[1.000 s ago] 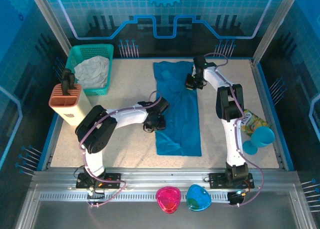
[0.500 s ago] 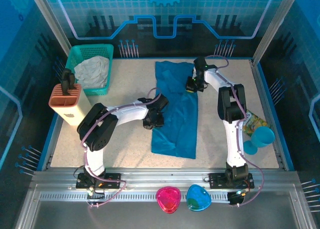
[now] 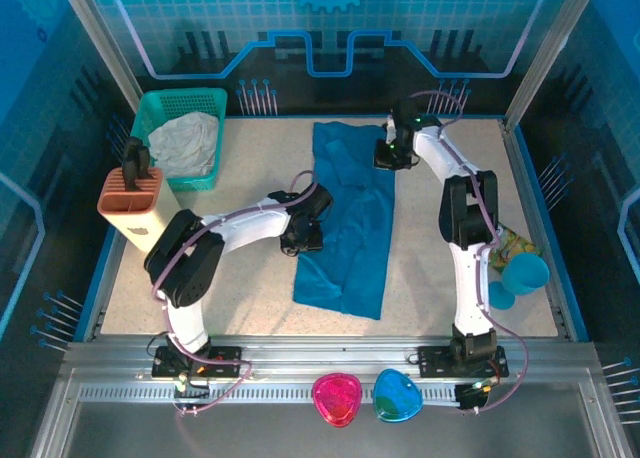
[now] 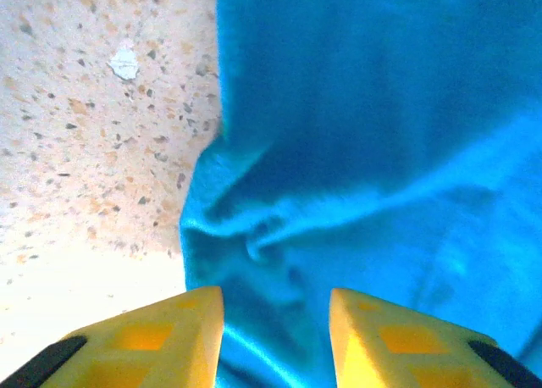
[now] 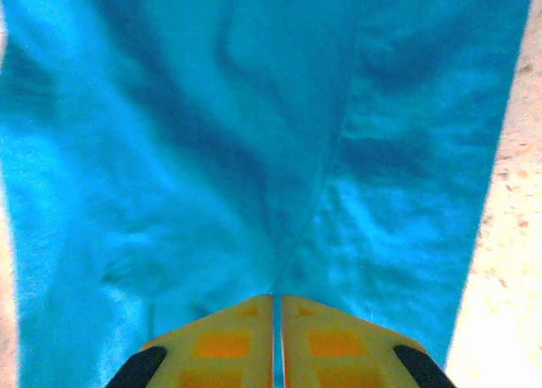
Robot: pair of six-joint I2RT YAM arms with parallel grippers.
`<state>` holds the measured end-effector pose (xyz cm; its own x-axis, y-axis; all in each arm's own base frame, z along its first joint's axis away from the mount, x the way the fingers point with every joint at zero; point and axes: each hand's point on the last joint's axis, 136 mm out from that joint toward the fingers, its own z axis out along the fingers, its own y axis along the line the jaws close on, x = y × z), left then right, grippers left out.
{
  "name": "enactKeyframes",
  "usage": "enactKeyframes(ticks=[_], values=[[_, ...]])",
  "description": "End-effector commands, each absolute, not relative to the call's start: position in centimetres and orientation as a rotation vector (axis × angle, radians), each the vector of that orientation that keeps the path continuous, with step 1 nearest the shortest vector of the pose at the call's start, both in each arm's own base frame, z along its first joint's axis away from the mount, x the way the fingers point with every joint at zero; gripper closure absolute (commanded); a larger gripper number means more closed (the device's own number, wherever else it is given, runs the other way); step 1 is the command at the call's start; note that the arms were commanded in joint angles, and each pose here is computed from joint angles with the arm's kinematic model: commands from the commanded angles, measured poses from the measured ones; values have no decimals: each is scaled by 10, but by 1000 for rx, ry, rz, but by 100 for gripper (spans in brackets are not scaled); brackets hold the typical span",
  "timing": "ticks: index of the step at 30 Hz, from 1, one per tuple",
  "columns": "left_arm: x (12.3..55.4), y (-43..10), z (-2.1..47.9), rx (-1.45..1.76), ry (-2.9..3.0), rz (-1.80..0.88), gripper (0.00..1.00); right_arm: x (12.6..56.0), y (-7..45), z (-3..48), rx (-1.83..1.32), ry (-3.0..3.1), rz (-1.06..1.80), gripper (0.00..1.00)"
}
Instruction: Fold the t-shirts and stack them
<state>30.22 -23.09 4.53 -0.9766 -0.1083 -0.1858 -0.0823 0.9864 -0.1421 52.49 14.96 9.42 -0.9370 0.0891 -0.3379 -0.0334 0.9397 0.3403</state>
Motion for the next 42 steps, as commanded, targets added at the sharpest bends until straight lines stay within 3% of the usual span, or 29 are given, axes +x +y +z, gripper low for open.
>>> enactKeyframes(ticks=[1,7,8,10,12,14,16,21,26,35,42], values=[[309,-239,108,-33,2812,-262,54,499,165,210,-249,2476,546,84],[332,-235,224,239,2388,-294,37,389,178,307,-678,2090,343,64],[335,-236,248,319,2280,-303,29,367,178,316,-728,2029,315,60],[334,-243,291,469,2064,-343,1,325,180,323,-860,1903,322,55],[324,-249,326,617,1858,-359,1,280,181,316,-1013,1763,308,35],[317,-252,340,738,1723,-320,1,239,177,306,-1146,1641,261,25],[297,-262,330,988,1601,-283,1,210,173,287,-1250,1597,228,22],[226,-255,249,1573,1435,-248,3,153,164,232,-1518,1603,269,28],[179,-234,192,1806,1477,-296,21,135,167,173,-1711,1728,278,30],[122,-219,111,2227,1548,-307,25,116,191,93,-2064,1863,277,29],[125,-227,80,2300,1505,-316,25,112,194,65,-2110,1931,292,29]])
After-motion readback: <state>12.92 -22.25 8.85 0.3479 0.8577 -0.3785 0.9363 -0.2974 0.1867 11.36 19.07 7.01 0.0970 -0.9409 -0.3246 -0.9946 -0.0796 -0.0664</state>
